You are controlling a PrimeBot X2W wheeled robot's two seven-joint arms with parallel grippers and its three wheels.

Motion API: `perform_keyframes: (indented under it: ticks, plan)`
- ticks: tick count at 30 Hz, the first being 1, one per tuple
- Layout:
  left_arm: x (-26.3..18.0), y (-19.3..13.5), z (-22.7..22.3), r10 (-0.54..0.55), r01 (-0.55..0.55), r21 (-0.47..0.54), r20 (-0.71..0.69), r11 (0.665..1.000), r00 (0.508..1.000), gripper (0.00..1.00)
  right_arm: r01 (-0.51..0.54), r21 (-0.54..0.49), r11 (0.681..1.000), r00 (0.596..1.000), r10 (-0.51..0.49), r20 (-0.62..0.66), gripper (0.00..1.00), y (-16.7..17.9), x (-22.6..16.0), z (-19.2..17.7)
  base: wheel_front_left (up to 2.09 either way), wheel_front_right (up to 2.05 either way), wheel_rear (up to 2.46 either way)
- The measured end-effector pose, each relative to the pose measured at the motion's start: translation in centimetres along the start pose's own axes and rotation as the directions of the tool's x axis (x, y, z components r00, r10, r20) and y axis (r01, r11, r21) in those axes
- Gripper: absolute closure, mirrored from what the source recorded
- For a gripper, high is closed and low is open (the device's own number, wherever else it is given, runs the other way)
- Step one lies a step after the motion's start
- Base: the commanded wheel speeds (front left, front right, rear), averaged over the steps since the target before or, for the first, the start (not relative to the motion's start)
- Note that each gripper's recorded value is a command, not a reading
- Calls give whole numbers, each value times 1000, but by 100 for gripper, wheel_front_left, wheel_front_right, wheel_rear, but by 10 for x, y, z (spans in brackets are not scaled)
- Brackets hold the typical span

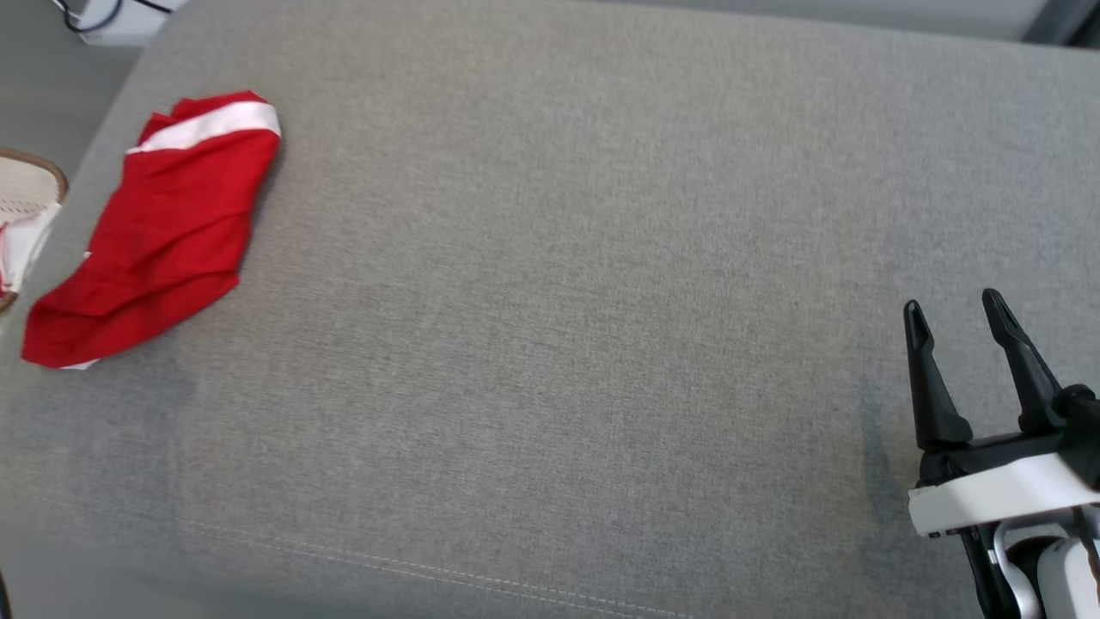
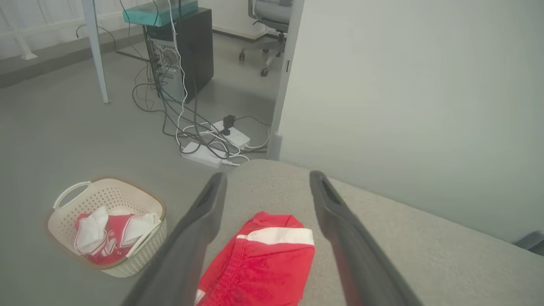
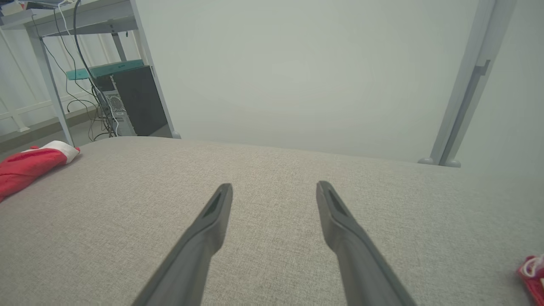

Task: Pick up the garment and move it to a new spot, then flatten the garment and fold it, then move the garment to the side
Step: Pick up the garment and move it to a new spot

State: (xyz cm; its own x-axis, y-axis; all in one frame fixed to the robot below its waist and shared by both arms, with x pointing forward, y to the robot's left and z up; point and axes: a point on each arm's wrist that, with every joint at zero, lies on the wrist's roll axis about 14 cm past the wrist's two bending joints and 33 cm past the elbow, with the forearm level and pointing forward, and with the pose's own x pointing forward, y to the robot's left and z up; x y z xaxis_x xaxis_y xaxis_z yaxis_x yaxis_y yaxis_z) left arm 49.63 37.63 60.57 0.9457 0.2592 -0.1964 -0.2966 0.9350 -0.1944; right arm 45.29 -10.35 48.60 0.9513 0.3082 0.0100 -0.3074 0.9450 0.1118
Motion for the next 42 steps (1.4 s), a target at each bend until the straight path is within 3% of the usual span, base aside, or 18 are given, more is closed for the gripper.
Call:
perform_keyframes:
  ticks: [6, 9, 15, 23, 24, 25, 26, 28, 32, 37, 42]
  plan:
    - [33, 21, -100, 64, -83, -50, -308, 995, 949, 0, 23, 3, 1000, 998, -23, -56, 0, -15, 7, -24, 0, 0, 0]
    - [41, 20, -159, 63, -103, -60, -470, 993, 880, 0, 43, -2, 999, 996, -43, -80, 0, -26, 10, -36, 0, 0, 0]
    - [48, 16, -219, 67, -119, -46, -612, 992, 788, 0, 49, -14, 999, 992, -50, -120, 0, -38, 16, -54, 0, 0, 0]
    - [56, 17, -261, 84, -133, -20, -676, 991, 732, 0, 44, -30, 999, 988, -48, -145, 0, -46, 24, -66, 0, 0, 0]
    - [57, 17, -261, 83, -128, -17, -678, 992, 731, 14, 46, -31, 998, 988, -50, -146, 0, -47, 23, -66, 0, 0, 0]
    - [58, 18, -261, 85, -129, -15, -676, 992, 732, 62, 48, -31, 998, 988, -52, -145, 0, -48, 23, -66, 0, 0, 0]
    - [59, 18, -261, 84, -127, -14, -672, 992, 736, 100, 48, -33, 998, 989, -52, -141, 0, -48, 23, -65, 0, 0, 0]
    - [60, 20, -259, 100, -125, 10, -662, 992, 743, 100, 52, -34, 998, 990, -56, -130, 0, -49, 23, -60, 0, 0, 0]
    - [67, 18, -244, 106, -92, 53, -573, 994, 812, 100, 59, -32, 998, 991, -62, -117, 0, -49, 24, -55, 0, 0, 0]
    - [90, -1, -181, 51, -29, 63, -367, 998, 929, 100, 56, -23, 998, 995, -58, -85, 0, -43, 25, -42, 0, 0, 0]
    - [92, -34, -117, -56, 65, 64, -126, 996, 990, 100, 66, -6, 998, 997, -66, -35, 0, -38, 22, -22, 0, 0, 0]
